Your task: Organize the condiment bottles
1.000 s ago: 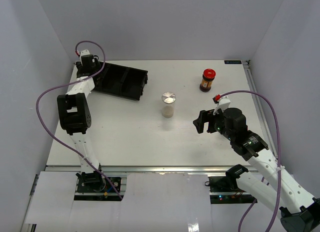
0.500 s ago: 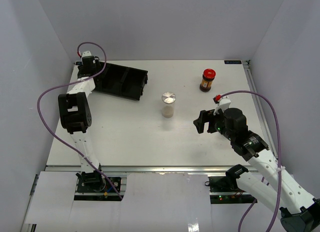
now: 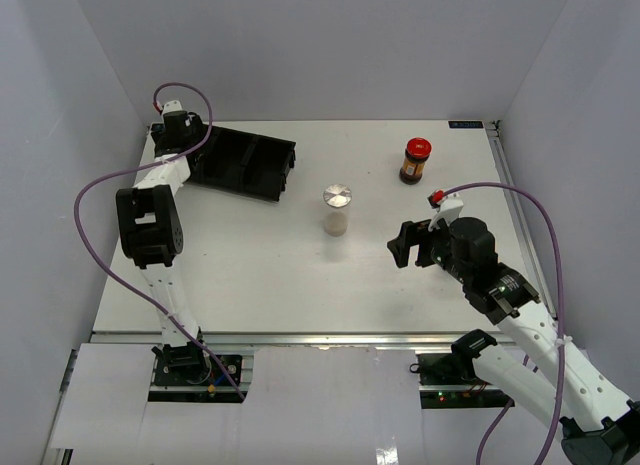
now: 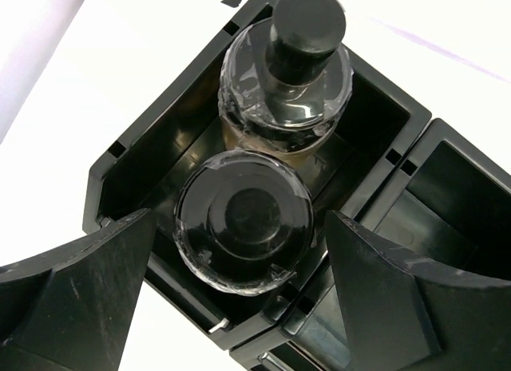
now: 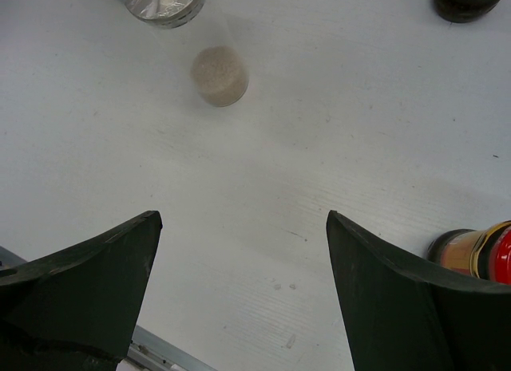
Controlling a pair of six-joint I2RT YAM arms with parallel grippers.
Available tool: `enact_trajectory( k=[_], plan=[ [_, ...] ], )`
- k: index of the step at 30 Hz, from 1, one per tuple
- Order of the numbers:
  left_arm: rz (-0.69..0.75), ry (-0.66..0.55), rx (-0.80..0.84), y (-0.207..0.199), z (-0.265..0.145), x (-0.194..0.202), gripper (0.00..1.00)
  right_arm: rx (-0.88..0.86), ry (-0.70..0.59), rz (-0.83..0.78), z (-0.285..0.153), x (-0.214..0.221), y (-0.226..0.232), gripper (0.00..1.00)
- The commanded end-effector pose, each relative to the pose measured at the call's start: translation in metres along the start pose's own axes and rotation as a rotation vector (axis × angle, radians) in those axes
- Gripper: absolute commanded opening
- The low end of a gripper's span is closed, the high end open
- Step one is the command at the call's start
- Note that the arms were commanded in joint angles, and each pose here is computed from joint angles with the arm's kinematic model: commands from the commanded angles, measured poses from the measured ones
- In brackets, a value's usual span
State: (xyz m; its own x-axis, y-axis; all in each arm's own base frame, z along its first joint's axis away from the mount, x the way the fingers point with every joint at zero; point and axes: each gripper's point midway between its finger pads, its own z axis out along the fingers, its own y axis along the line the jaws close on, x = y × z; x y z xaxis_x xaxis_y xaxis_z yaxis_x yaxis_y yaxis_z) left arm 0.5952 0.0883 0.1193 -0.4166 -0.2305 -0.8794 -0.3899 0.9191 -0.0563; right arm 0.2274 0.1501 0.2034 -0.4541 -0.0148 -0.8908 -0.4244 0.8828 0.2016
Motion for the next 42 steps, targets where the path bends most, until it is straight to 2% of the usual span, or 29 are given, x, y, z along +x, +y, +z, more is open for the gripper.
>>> enact_trajectory(
  k=[1, 5, 12, 16, 20, 24, 25, 28, 36, 42],
  plan=[
    [-0.038, -0.089, -0.024, 0.007, -0.032, -0.043, 0.98, -0.002, -0.076, -0.009, -0.01, -0.026, 0.003, 0.9],
    [-0.053, -0.071, -0.043, 0.012, -0.052, -0.054, 0.98, -0.002, -0.075, -0.01, -0.012, -0.027, 0.003, 0.9],
    [-0.029, 0.058, -0.032, 0.016, -0.113, -0.077, 0.98, -0.011, -0.07, -0.009, -0.012, -0.024, 0.004, 0.9],
    [-0.03, 0.045, 0.136, -0.004, -0.162, -0.089, 0.98, -0.011, -0.07, -0.007, -0.012, -0.022, 0.004, 0.9],
    [-0.014, -0.034, 0.53, -0.066, -0.239, -0.103, 0.98, -0.007, -0.064, -0.006, -0.013, -0.022, 0.003, 0.9],
    [0.16, 0.011, 0.8, -0.153, -0.306, -0.072, 0.98, -0.021, -0.065, -0.007, -0.015, -0.023, 0.006, 0.9],
    [0.182, 0.027, 0.797, -0.153, -0.305, -0.071, 0.98, -0.021, -0.07, -0.006, -0.016, -0.025, 0.006, 0.9],
    [0.327, 0.107, 0.903, -0.219, -0.344, -0.033, 0.98, -0.037, -0.059, -0.006, -0.02, -0.024, 0.009, 0.9],
    [0.531, 0.144, 0.897, -0.296, -0.366, 0.041, 0.98, -0.027, -0.087, -0.009, -0.031, -0.026, 0.006, 0.9],
    [0.654, 0.184, 0.841, -0.319, -0.36, 0.085, 0.98, -0.008, -0.089, -0.018, -0.034, -0.025, 0.002, 0.9]
  ],
)
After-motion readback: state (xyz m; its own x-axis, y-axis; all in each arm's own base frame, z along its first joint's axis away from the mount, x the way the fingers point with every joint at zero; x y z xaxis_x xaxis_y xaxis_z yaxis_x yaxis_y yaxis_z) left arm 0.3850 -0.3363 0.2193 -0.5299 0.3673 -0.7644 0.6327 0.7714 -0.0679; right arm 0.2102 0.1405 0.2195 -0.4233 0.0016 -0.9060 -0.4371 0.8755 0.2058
